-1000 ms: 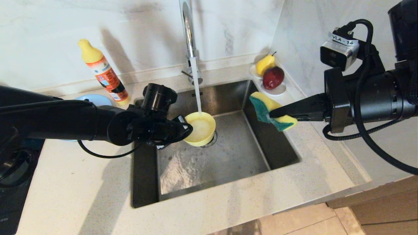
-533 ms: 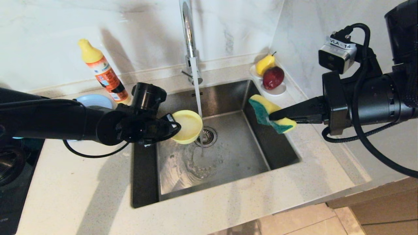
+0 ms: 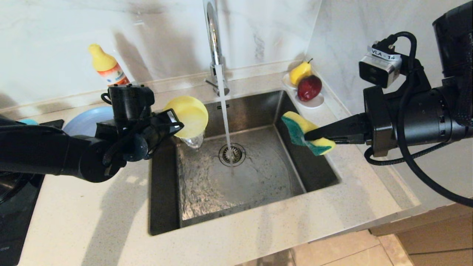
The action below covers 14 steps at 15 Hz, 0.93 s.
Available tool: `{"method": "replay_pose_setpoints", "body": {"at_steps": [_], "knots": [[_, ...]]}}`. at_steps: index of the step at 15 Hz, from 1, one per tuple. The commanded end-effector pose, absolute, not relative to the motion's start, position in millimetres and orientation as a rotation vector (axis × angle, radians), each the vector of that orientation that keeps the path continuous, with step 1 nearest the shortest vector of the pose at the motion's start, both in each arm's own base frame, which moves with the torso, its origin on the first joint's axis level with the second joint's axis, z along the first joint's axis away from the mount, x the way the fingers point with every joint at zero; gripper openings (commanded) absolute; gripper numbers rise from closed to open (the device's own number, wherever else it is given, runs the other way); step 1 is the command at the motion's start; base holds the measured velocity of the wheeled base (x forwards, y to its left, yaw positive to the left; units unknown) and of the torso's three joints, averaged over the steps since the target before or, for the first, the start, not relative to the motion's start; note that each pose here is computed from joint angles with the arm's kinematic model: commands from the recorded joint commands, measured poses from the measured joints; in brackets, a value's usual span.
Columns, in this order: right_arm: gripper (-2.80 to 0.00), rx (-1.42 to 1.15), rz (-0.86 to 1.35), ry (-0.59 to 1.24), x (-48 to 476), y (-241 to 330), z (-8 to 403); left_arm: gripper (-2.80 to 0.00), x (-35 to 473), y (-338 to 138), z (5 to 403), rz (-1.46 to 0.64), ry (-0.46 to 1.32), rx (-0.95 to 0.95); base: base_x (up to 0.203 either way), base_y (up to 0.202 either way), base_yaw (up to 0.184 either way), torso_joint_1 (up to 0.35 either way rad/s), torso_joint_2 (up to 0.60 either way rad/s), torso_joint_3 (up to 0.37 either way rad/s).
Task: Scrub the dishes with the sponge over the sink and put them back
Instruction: Rinse the bowl
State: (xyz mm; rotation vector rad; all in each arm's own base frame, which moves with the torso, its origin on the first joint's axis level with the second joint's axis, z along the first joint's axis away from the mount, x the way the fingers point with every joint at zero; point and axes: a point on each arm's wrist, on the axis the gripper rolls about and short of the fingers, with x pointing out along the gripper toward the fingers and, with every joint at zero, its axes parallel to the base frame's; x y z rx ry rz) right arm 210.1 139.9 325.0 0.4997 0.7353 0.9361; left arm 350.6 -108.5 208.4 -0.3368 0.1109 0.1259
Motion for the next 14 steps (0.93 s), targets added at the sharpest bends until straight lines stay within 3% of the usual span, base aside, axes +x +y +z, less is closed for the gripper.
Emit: {"method": "replay_pose_setpoints", "body": {"at_steps": [1,7,14], "knots": [[-2.80,0.506,0.948,0.753,211,141,323,-2.80,341,-105,213,0.110,-0.080,-0.302,0.000,0.000,0.000,0.000,0.00,0.000],[-2.80,0.511,0.971,0.749,218,144,320,-2.80,323,-99,212,0.113,-0.346,-0.195,0.000,0.000,0.000,0.000,0.00,0.000],[-2.80,0.512,0.973,0.742,224,147,317,-2.80,313,-100,200,0.042,-0.377,-0.111,0.000,0.000,0.000,0.000,0.00,0.000]]}}
